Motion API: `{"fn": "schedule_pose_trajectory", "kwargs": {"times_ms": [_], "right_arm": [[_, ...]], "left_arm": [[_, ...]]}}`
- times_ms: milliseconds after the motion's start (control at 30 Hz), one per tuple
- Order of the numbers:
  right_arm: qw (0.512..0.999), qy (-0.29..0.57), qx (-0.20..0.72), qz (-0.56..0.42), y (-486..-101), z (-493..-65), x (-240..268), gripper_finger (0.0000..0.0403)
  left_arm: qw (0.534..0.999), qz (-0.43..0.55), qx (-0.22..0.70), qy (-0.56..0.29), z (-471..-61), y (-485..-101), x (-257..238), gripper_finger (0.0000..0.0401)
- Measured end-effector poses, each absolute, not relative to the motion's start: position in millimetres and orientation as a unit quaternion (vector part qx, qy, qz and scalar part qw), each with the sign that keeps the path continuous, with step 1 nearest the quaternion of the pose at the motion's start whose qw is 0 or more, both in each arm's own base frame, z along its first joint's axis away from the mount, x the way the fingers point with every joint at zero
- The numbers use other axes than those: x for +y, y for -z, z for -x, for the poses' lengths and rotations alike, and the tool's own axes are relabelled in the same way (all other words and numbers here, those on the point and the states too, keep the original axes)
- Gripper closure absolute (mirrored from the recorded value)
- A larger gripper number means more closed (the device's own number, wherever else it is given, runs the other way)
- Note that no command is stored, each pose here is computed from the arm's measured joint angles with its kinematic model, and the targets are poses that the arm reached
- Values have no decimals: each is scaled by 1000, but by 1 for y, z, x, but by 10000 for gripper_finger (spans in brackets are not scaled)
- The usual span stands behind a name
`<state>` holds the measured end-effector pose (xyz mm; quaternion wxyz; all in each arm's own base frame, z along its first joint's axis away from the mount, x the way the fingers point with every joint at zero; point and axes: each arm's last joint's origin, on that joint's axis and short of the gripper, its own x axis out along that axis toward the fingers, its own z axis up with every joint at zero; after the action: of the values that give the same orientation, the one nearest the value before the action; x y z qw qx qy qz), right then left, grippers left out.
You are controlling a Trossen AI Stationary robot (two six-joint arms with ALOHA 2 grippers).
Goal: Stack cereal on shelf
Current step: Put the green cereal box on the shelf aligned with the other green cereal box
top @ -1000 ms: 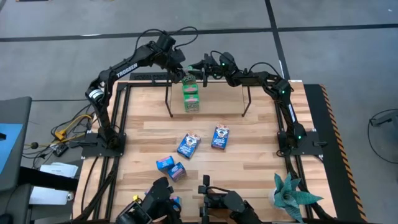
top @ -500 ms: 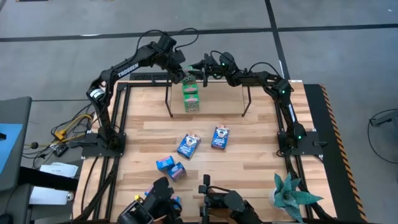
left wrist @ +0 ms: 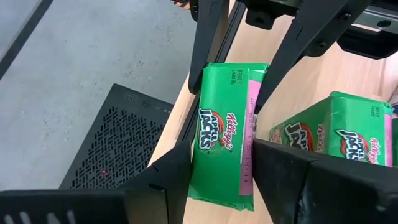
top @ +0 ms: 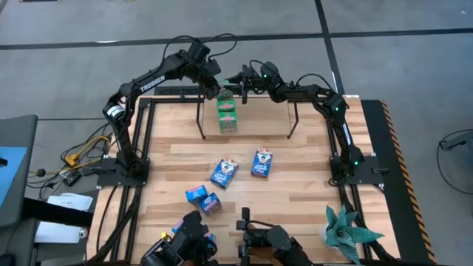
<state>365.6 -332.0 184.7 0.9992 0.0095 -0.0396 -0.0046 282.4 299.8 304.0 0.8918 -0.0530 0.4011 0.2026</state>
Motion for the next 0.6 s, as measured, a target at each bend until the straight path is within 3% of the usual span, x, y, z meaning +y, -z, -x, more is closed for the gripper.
{"fn": "schedule_pose_trajectory", "kwargs": {"times_ms": [600], "right_arm": [[999,-7,-39,-8,-185,-367,-330,227]], "left_arm": [[887,51,413,-198,-285,-303,295,256]]}}
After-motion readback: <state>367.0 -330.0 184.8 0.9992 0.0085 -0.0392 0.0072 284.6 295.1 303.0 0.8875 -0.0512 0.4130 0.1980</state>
